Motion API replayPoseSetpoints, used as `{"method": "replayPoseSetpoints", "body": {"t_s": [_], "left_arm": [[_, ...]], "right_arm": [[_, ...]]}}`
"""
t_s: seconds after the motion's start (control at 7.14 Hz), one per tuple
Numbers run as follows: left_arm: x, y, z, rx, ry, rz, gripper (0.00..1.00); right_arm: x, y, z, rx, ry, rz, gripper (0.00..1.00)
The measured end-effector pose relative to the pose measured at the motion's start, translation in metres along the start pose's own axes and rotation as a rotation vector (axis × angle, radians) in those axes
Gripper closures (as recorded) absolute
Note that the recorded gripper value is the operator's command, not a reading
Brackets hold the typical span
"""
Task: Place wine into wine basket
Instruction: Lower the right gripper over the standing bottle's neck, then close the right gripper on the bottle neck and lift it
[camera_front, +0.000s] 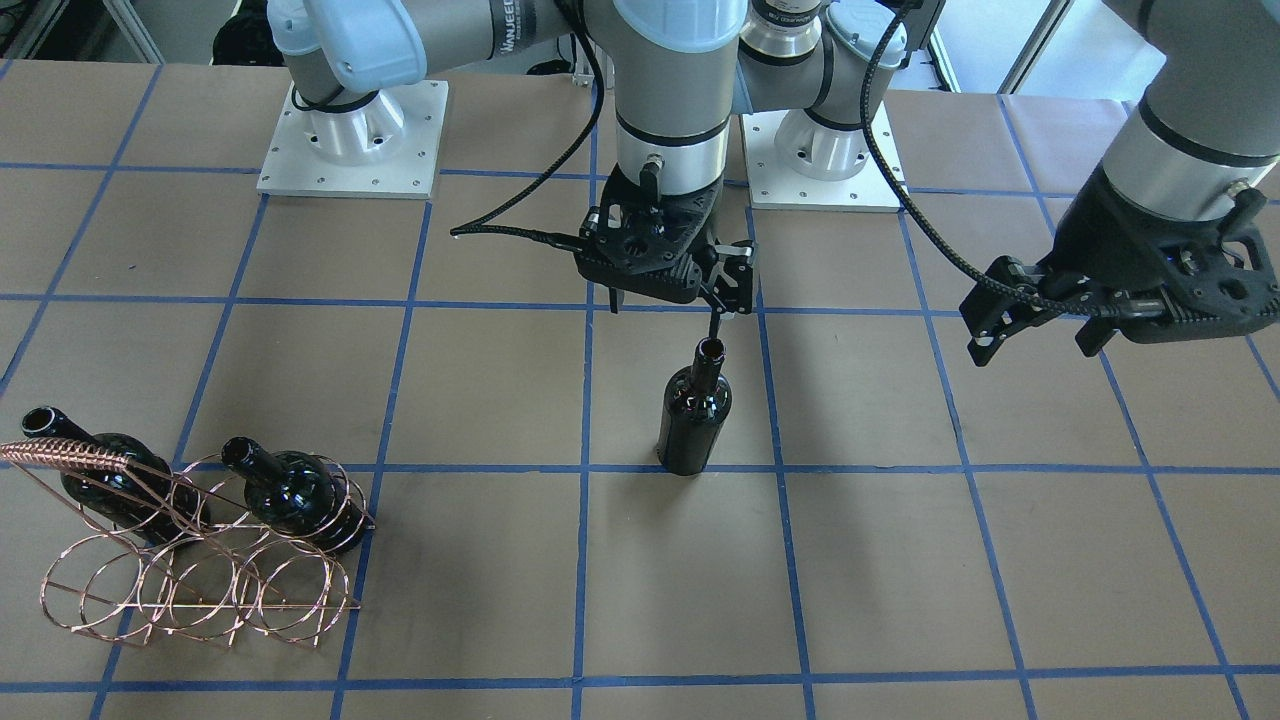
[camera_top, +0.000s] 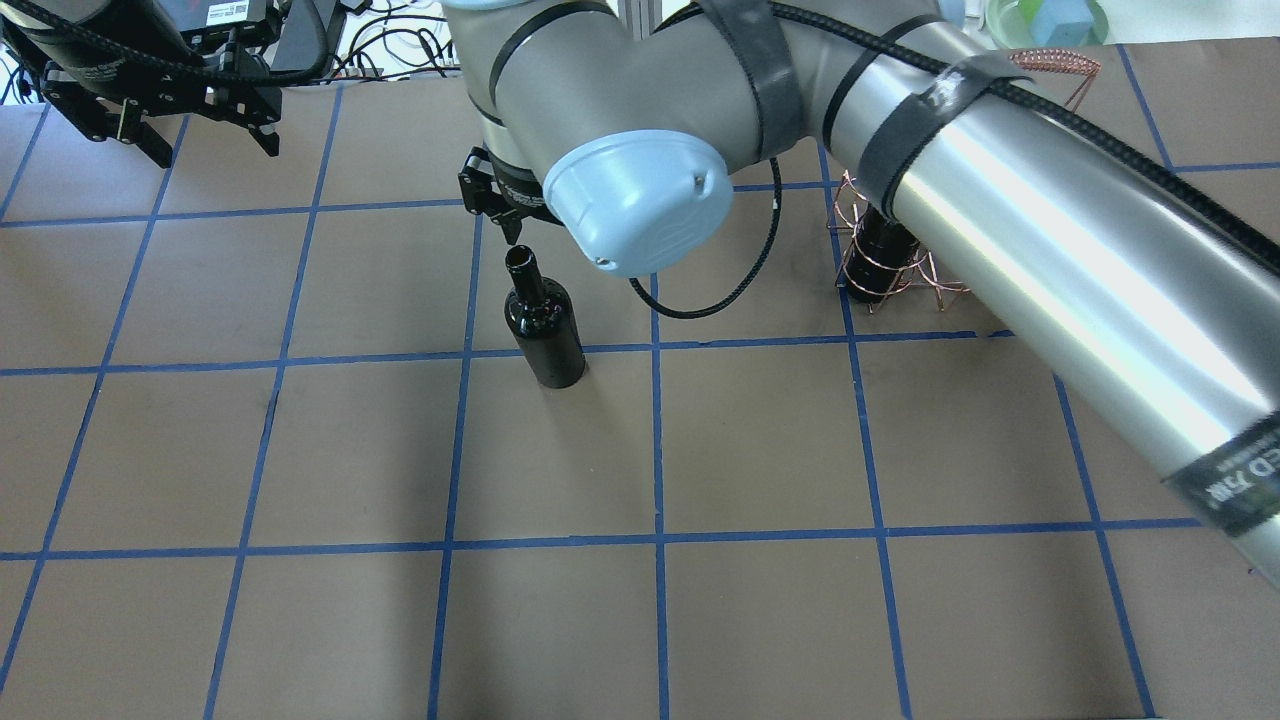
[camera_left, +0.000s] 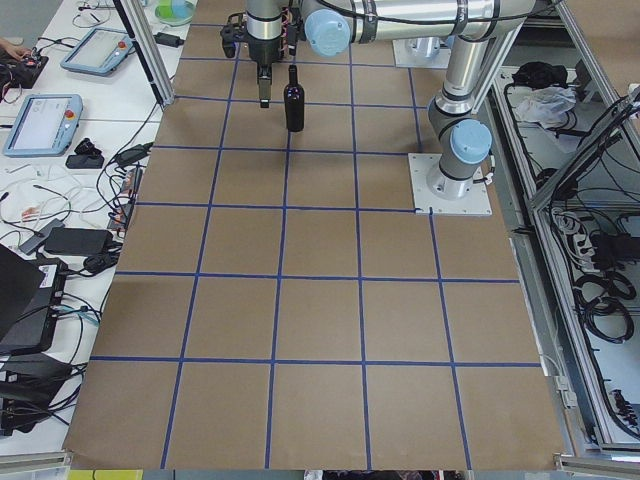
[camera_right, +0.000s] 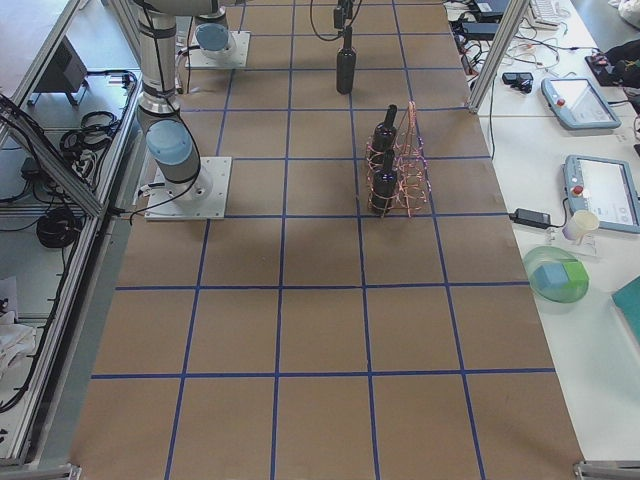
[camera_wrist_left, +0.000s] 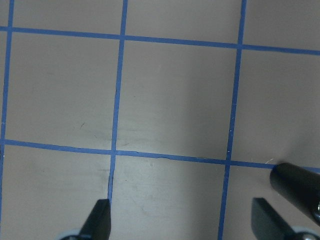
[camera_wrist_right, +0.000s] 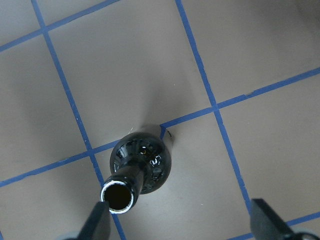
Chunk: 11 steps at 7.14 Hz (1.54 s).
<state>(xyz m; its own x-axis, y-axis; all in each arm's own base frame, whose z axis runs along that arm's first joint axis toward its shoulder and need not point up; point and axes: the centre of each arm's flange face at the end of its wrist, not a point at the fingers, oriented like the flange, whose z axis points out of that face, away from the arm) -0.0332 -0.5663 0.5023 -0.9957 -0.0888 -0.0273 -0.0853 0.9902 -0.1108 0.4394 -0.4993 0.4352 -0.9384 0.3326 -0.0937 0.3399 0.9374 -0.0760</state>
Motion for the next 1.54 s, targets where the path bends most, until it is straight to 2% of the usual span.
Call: {"method": "replayPoseSetpoints", "body": {"t_s": [0.28, 0.56, 0.7, 0.98, 1.12, 1.4, 1.54], "left_arm": [[0.016, 0.004, 0.000, 0.004, 0.010, 0.026, 0.00], [0.022, 0.002, 0.003, 0.010, 0.032, 0.031, 0.00], [0.023, 0.002, 0.003, 0.012, 0.035, 0.033, 0.00], [0.023, 0.002, 0.003, 0.013, 0.032, 0.036, 0.00], [0.023, 0.003, 0.003, 0.011, 0.032, 0.036, 0.00], [0.023, 0.004, 0.005, 0.007, 0.031, 0.036, 0.00], [0.023, 0.004, 0.006, 0.006, 0.031, 0.036, 0.00]], "right_arm": [[-0.014, 0.004, 0.007, 0.013, -0.017, -0.021, 0.00], [-0.022, 0.007, 0.014, 0.032, -0.037, -0.108, 0.00], [-0.022, 0.008, 0.020, 0.030, -0.030, -0.155, 0.07], [-0.020, 0.010, 0.041, 0.010, -0.005, -0.202, 0.33], [-0.021, 0.010, 0.050, 0.001, 0.004, -0.208, 0.41], [-0.022, 0.010, 0.054, -0.002, 0.003, -0.208, 0.67], [-0.023, 0.010, 0.054, 0.001, -0.005, -0.204, 0.72]]}}
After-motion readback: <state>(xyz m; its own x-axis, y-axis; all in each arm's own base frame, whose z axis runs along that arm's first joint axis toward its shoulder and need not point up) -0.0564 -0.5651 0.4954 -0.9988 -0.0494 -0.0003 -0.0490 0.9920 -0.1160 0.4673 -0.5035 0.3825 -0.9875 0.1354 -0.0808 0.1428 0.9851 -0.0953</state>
